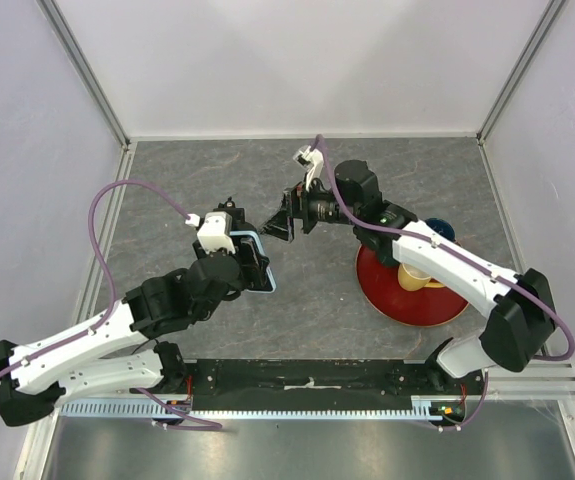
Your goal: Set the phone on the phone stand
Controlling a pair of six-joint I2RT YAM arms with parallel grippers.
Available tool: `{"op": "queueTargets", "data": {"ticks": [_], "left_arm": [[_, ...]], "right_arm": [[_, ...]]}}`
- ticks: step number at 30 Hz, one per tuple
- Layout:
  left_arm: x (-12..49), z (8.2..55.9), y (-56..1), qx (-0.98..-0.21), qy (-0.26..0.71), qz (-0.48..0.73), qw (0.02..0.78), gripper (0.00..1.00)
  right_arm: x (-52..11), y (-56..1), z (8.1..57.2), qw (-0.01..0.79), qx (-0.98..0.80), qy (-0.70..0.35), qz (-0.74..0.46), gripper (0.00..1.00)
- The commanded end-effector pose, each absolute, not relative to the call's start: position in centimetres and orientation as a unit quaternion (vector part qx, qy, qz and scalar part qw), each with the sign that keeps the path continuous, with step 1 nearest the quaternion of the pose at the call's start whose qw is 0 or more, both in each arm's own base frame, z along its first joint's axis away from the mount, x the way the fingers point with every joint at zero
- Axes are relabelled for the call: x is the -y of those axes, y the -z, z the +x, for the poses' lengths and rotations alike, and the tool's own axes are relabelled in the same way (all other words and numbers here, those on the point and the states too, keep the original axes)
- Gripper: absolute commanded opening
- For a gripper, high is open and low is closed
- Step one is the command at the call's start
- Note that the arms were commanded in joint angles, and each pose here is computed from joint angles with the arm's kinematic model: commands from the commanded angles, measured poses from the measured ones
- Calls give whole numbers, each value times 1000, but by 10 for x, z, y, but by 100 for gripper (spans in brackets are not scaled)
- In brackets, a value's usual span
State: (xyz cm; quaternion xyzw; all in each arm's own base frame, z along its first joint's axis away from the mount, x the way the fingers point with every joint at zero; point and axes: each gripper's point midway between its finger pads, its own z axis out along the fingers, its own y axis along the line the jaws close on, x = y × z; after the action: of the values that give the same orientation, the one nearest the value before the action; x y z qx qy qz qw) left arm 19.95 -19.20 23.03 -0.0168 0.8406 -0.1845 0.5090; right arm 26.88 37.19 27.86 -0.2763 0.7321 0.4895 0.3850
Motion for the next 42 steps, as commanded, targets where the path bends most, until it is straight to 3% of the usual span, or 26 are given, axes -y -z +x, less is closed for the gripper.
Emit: {"op": "queueTargets", "data": {"ticks": [1, 22, 25, 30, 33, 36, 37, 38, 39, 41, 42], "left_arm": [[186, 209, -262, -810, 202, -52, 548, 2], [194, 213, -280, -811, 192, -25, 553, 2], [195, 213, -287, -808, 197, -20, 555, 2], [196, 212, -289, -809, 198, -15, 554, 2], [198, 211, -291, -810, 201, -10, 551, 2], [199, 209, -295, -811, 205, -7, 547, 2], [200, 208, -296, -812, 211, -6, 545, 2], [201, 207, -298, -810, 217, -8, 545, 3], [201, 205, -299, -810, 227, -16, 541, 17], [205, 202, -305, -802, 257, -24, 539, 33], [206, 200, -302, -802, 266, -25, 535, 51]], "right_arm": [[-368, -328, 266, 440, -690, -507, -272, 96], [-407, -297, 241, 382, -699, -491, -353, 81], [-412, -290, 243, 369, -705, -491, -356, 67], [-419, -288, 237, 356, -698, -503, -365, 59], [-419, -292, 237, 364, -691, -507, -365, 47], [-418, -302, 233, 374, -677, -519, -365, 16], [-417, -304, 236, 381, -679, -516, -357, 0], [-414, -311, 236, 391, -677, -516, -351, 0], [-413, -313, 238, 401, -674, -520, -339, 0], [-405, -329, 239, 423, -664, -526, -323, 0], [-403, -332, 240, 428, -661, -535, -306, 0]]}}
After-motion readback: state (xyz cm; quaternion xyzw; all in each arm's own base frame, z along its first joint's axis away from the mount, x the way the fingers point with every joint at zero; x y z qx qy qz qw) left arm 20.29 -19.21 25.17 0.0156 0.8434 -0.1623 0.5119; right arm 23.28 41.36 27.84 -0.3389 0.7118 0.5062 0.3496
